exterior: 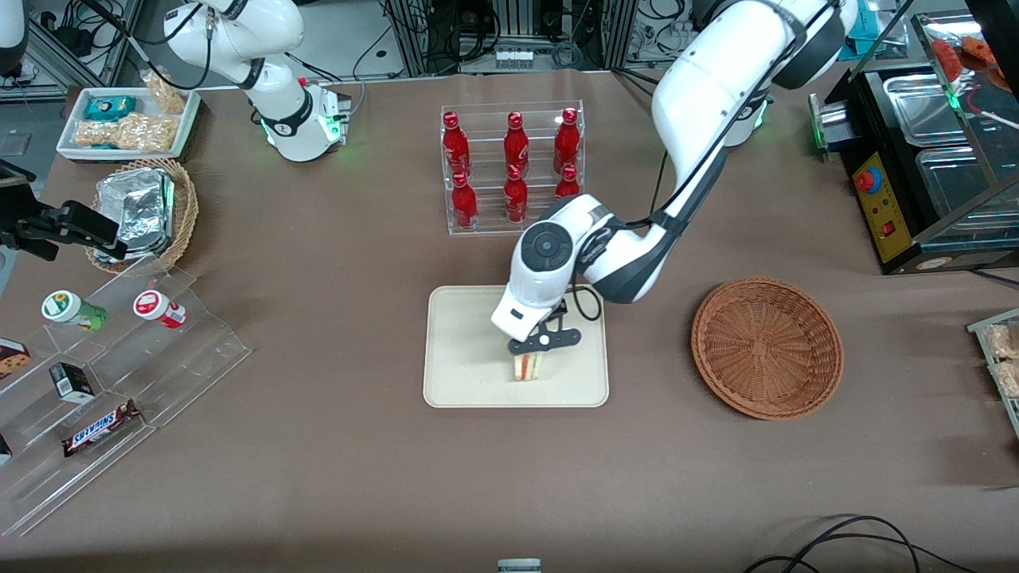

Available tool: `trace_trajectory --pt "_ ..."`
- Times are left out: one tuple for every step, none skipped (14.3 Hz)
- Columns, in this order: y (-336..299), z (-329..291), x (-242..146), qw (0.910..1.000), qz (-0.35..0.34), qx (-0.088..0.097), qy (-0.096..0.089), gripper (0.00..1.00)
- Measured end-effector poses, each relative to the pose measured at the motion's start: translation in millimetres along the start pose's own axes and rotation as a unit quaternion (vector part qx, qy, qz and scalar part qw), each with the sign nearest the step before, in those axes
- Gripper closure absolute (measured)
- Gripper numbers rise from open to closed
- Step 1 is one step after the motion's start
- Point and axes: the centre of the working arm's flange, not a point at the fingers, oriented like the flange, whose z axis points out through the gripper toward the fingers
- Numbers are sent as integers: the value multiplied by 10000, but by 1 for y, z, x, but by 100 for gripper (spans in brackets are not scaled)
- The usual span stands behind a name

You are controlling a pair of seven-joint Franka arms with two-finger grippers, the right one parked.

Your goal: Place sandwich from basket to tray

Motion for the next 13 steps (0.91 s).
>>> trace_trajectory --pt "4 8 -2 10000 17 -29 -11 86" --pt "6 13 -2 10000 25 -79 -1 86" --pt "7 19 -2 9999 26 -111 3 86" --pt "7 22 -2 9999 35 -118 -2 80" --pt "7 23 -2 9999 42 -128 4 71" --pt "9 19 -1 9999 38 -162 30 62" --pt "11 12 2 9997 30 -218 80 51" --pt "13 -1 6 9995 23 -287 156 42" --pt "15 -22 8 9993 20 -301 222 33" --pt "13 -45 8 9994 22 -222 248 22" --pt "10 -72 7 9996 26 -90 272 13" --pt "5 -104 4 9995 18 49 319 1" --pt "-3 -137 2 9991 -36 177 385 0"
